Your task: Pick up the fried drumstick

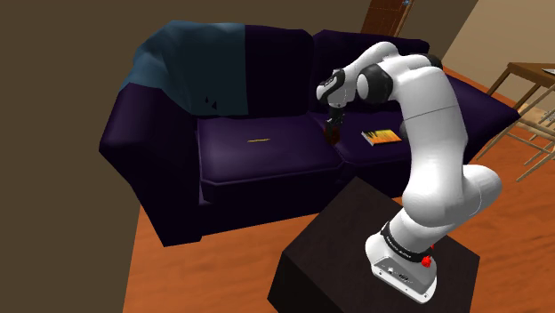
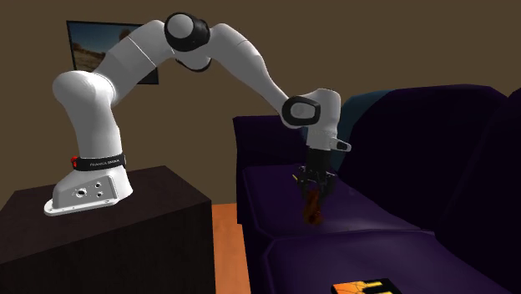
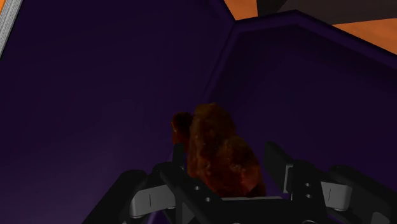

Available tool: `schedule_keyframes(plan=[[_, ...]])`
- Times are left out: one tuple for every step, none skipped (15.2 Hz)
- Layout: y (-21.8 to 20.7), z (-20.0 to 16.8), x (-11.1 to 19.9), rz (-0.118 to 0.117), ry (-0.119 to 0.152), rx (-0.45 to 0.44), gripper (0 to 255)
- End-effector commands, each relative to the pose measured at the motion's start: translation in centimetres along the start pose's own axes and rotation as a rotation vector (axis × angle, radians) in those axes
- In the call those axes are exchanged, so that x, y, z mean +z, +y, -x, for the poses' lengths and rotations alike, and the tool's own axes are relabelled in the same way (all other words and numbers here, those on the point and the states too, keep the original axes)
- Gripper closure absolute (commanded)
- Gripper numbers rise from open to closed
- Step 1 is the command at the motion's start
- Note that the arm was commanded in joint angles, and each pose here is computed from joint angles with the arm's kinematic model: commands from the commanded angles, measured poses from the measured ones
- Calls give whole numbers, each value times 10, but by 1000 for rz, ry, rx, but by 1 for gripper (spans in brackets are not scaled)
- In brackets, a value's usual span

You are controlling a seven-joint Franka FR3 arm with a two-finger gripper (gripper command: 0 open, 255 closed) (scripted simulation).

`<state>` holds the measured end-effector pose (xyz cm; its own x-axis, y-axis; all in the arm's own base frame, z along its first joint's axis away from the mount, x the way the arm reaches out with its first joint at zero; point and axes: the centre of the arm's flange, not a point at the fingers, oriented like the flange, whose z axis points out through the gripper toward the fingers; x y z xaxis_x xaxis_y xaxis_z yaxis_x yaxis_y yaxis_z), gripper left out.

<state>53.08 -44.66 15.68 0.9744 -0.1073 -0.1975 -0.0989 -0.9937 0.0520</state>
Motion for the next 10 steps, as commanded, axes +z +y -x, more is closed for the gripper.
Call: schedule_keyframes(plan=[[0, 2, -11, 0, 0, 0, 255], [0, 3, -16, 0, 0, 0, 255], [1, 5, -22, 0, 0, 0, 255], [1, 6, -27, 0, 0, 0, 255], [1, 7, -32, 0, 0, 0, 255], [1, 8, -37, 0, 0, 0, 255], [2, 9, -42, 0, 0, 0, 255], [2, 10, -47, 0, 0, 0, 255], [2, 10, -48, 0, 0, 0, 255], [2, 10, -48, 0, 0, 0, 255]])
